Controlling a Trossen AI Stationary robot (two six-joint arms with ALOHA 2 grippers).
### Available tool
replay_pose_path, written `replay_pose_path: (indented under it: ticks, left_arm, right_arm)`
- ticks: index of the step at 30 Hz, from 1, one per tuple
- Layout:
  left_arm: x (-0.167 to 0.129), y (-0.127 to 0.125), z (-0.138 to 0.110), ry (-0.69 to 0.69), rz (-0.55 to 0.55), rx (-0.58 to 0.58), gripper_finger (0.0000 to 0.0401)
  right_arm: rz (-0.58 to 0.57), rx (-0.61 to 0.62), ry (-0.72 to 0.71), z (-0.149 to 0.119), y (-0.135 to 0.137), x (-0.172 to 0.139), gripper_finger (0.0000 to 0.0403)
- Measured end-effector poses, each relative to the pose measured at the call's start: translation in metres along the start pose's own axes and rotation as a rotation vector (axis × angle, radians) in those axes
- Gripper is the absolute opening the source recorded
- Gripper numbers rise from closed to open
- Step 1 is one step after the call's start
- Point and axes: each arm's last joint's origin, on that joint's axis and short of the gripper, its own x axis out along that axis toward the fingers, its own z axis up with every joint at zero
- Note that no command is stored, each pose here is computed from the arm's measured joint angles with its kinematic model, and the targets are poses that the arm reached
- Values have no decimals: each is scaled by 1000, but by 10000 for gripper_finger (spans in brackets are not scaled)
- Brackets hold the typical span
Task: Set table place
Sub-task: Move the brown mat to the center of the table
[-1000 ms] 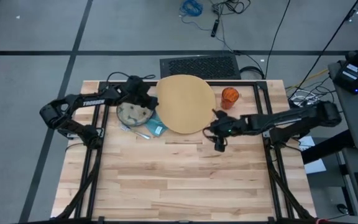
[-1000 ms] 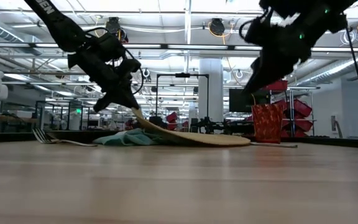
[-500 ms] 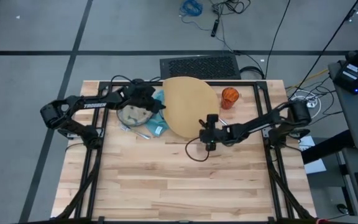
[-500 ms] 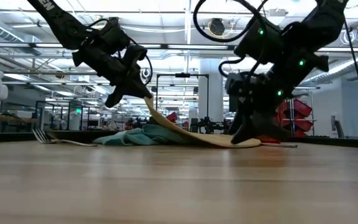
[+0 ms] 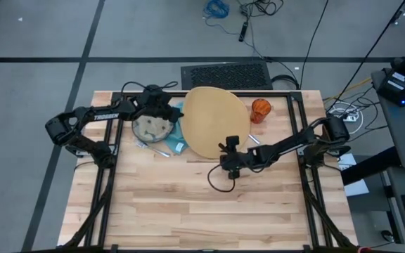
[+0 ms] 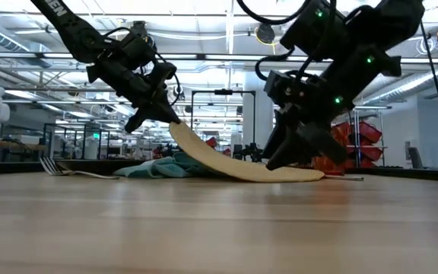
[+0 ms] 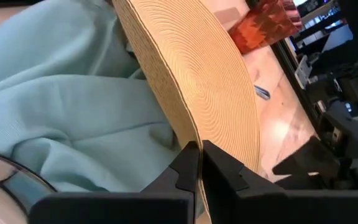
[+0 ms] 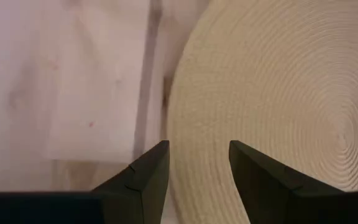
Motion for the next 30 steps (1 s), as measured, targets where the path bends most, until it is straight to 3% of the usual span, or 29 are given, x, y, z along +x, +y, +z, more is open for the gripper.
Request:
replay_pose_path:
  ticks: [5,11,30]
  left_arm:
    - [-1,1,1,-9,3,0,0]
    - [-1,0,2,-17,-2,-4,0]
    - [7,-17,-9,38,-60,-1,0]
  right_arm:
    - [98,39,-12,7,2,-2,160]
    - [108,38,34,0,4,5,160]
    - [2,88,49,-10,-13,39,157]
